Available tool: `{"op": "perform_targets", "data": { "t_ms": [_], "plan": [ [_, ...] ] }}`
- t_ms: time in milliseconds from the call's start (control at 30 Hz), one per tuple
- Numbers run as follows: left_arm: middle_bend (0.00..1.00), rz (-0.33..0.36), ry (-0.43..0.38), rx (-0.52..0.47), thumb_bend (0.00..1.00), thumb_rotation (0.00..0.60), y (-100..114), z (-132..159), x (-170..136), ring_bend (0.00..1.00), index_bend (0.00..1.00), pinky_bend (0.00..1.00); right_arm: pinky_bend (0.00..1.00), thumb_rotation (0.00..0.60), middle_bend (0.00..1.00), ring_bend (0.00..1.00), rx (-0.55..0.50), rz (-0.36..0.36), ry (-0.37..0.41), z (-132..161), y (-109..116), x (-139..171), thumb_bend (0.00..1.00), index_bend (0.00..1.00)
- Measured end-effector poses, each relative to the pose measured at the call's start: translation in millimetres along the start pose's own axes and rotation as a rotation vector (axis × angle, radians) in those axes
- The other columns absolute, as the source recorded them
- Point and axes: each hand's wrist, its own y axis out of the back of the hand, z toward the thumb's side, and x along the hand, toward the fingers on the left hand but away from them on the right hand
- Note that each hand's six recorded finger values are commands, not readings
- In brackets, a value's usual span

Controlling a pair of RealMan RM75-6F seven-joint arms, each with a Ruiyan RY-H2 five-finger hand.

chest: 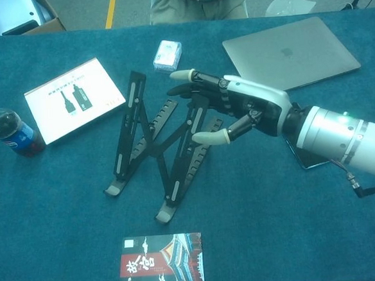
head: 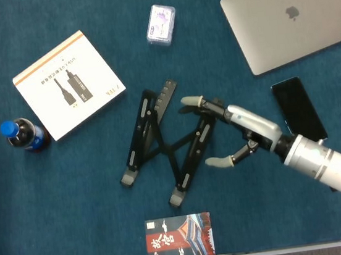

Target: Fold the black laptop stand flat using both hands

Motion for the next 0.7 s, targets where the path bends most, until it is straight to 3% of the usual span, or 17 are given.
{"op": "perform_targets", "data": {
  "t_ms": [700],
  "plan": [
    [0.37,-0.001,-0.001,-0.022,0.21,0.6,2.7,0.2,-6.3,0.27,0.34,0.25,0.06,0.6,0.13,0.0,-0.027,0.179,0.072,30.0,-58.2,-4.7,0.19,0.04]
  ]
}}
